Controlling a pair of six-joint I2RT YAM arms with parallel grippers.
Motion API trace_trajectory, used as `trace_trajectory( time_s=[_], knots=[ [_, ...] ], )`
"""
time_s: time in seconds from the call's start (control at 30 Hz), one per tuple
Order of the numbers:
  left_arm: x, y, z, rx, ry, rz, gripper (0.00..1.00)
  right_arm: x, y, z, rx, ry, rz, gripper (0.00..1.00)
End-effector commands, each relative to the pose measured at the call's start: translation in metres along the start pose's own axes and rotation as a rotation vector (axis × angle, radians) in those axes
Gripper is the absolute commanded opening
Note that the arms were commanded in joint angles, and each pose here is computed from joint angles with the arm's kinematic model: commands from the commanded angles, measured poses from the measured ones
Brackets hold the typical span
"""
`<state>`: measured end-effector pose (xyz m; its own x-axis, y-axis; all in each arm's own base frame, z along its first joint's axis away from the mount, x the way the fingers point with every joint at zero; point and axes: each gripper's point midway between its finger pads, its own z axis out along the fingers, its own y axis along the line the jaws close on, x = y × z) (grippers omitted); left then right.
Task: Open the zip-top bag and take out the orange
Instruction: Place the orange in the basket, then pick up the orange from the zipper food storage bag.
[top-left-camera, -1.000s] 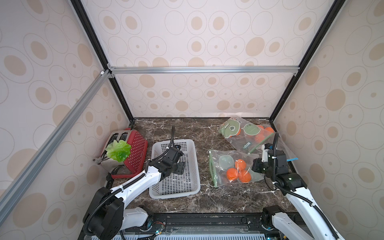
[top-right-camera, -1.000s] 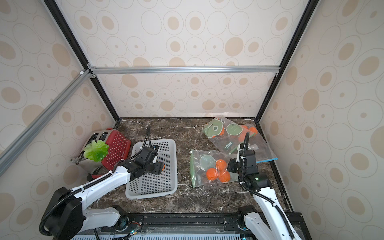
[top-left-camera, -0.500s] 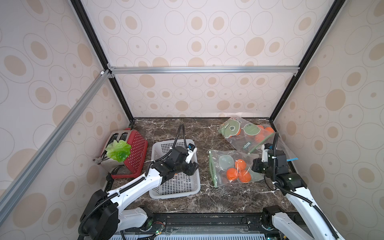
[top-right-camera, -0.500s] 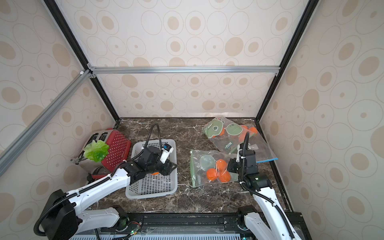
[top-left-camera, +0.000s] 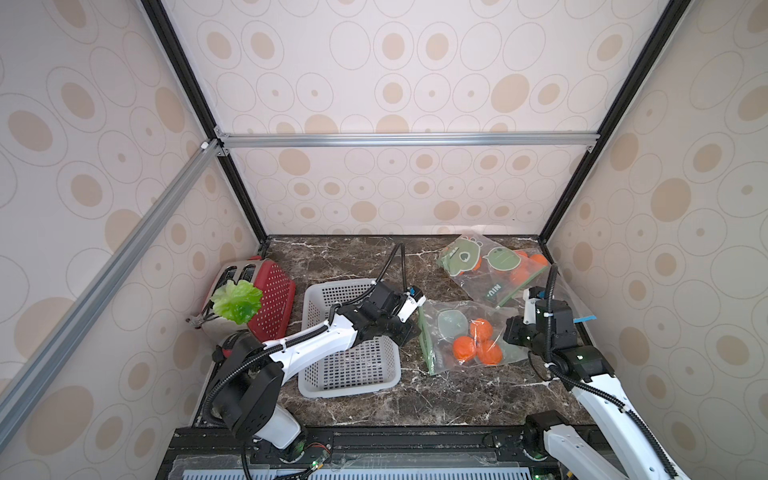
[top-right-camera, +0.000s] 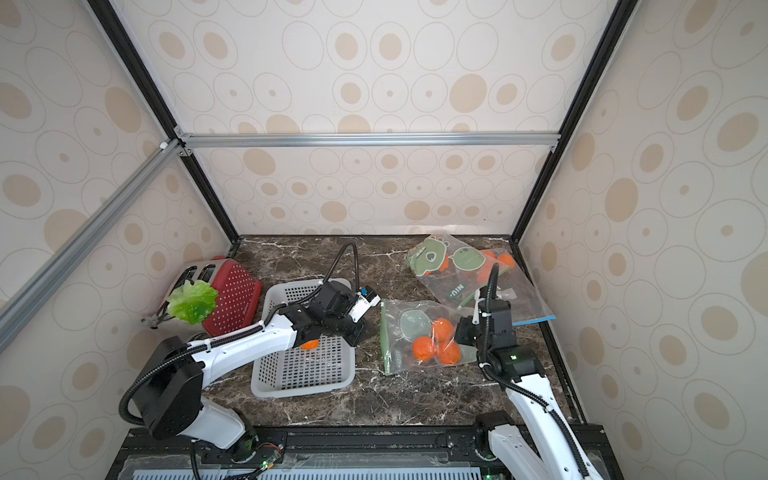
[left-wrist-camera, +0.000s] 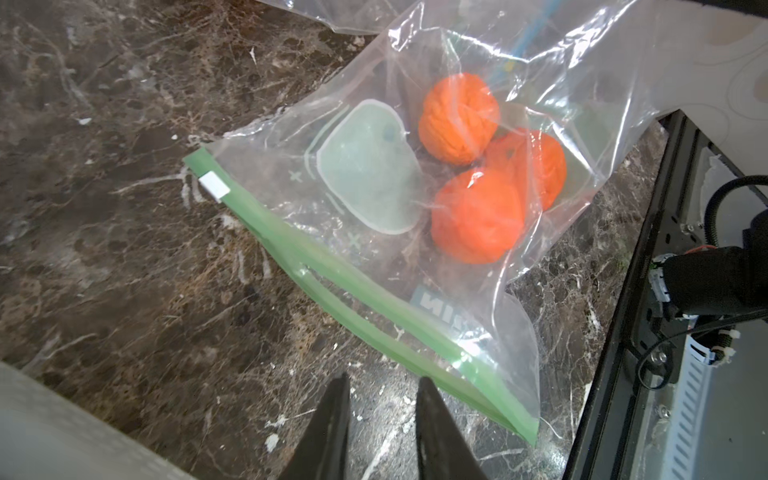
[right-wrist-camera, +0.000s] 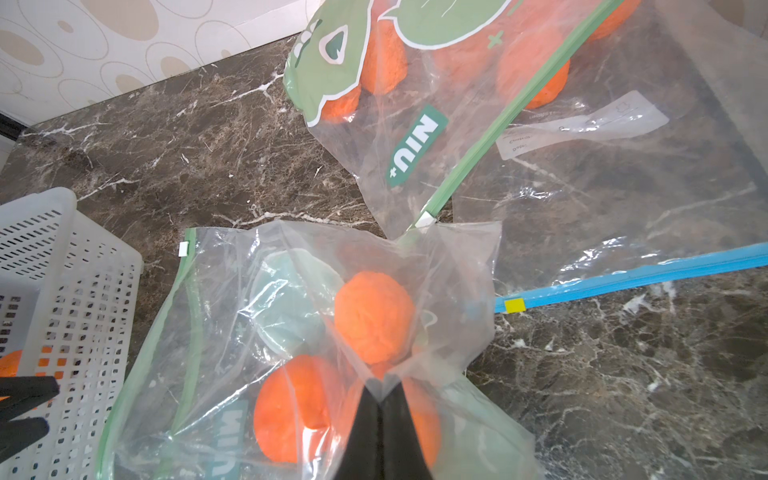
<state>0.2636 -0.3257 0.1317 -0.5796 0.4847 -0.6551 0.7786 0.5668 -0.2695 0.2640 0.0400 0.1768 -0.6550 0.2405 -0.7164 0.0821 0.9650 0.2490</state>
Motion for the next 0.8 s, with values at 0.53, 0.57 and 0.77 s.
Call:
trace_trajectory(
  time_s=[0.53,0.57,0.77],
  knots=[
    [0.026,-0.006,0.043,0.031,0.206,0.055,0.23,0.003,-0.003,0.001,0.008,0.001,0.009,0.00],
    [0.024,-0.008,0.046,0.037,0.201,0.060,0.23,0.003,-0.003,0.001,0.008,0.001,0.009,0.00],
    [0.002,-0.011,0.053,0.047,0.086,0.040,0.23,0.005,-0.003,0.002,0.007,0.008,0.009,0.00]
  ],
)
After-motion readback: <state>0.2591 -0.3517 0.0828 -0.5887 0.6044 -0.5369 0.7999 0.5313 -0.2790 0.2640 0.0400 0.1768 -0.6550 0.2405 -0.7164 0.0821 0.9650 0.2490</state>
